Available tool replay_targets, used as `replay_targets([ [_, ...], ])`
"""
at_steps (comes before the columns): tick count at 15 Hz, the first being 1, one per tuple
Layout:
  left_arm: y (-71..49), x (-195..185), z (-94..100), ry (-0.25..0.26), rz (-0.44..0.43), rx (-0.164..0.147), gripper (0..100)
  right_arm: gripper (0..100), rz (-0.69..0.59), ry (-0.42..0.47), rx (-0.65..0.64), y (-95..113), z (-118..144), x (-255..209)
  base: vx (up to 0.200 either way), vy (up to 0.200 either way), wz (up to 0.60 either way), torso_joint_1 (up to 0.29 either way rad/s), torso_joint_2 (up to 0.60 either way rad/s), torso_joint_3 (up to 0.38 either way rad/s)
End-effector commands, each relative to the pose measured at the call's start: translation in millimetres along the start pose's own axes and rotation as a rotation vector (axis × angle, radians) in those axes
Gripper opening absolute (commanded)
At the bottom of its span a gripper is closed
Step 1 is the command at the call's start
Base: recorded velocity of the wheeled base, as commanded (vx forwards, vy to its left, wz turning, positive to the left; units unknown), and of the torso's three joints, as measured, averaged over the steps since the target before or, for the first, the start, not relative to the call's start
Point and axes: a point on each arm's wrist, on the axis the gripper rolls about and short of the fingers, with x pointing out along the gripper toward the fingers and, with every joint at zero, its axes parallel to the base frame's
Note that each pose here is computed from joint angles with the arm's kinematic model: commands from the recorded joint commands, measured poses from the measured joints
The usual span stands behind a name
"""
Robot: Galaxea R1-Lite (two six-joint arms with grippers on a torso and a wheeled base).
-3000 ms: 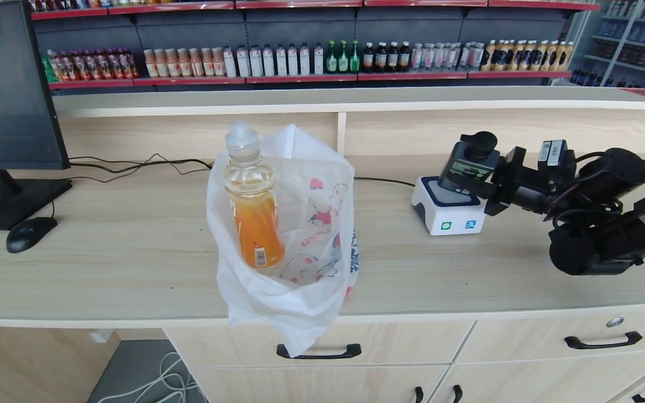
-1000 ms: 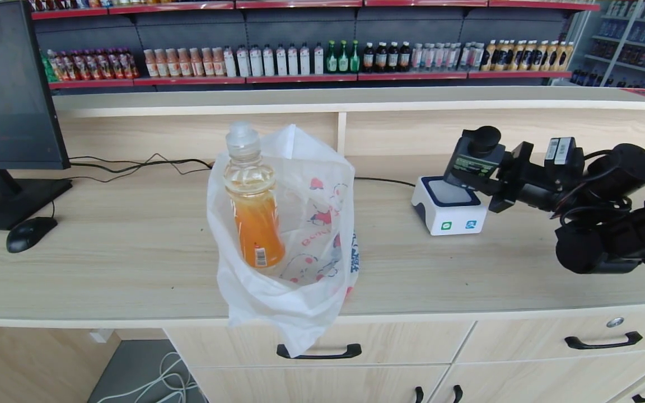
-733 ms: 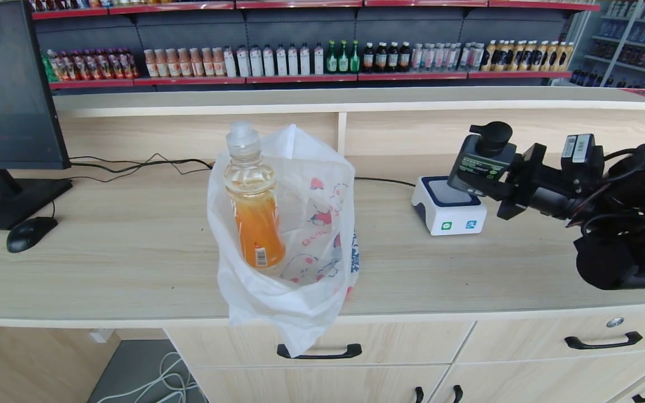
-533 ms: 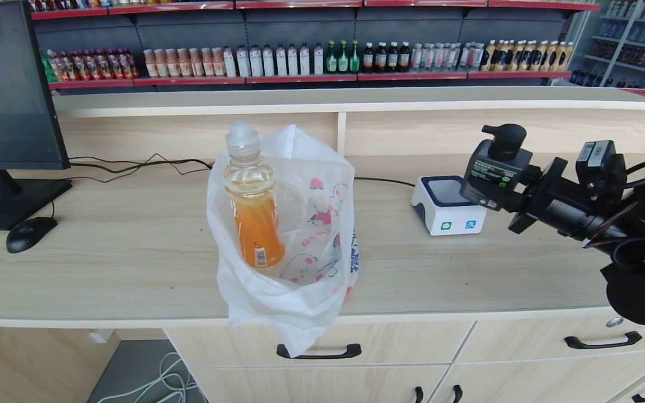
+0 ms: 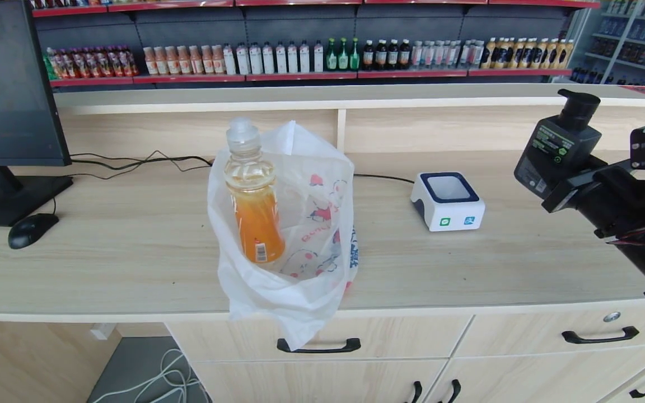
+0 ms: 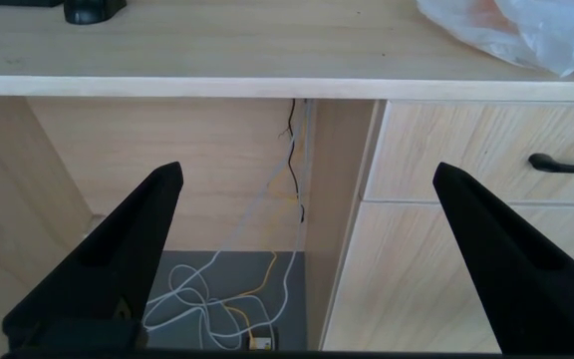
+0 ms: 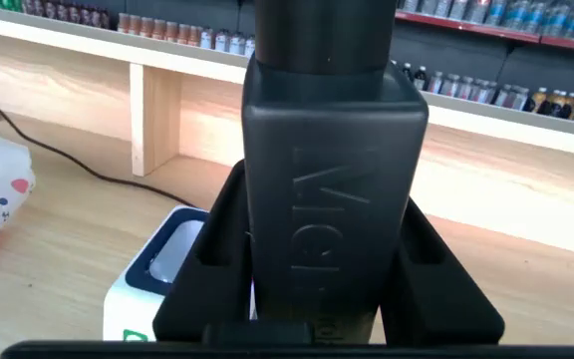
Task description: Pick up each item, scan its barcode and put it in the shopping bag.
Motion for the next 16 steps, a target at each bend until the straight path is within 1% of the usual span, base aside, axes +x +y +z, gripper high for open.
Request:
replay_targets([
  [1,0.0,-0.1,0.1,-0.002,0.001,0.0,100,0,-0.004,-0.007,0.0,-0.2,4.1,-4.3,0.0,0.0,0.0,0.0,0.0,0.0],
  [6,0.0,0.0,0.1,0.0,0.001,-0.002,100,0,-0.003,0.007,0.011,0.2,0.0,-4.0,0.0,0.0,0.0,0.0,0.0,0.0],
  [13,0.0,0.0,0.1,0.0,0.001,-0.003,100,0,-0.002,0.017,0.034,0.8,-2.1,-5.4,0.0,0.2,0.0,0.007,0.0,0.0],
  [16,0.0,0.0,0.1,0.0,0.001,-0.012,100,0,-0.001,0.018,0.036,0.5,-3.9,-3.4,0.0,0.2,0.0,-0.001,0.01,0.004],
])
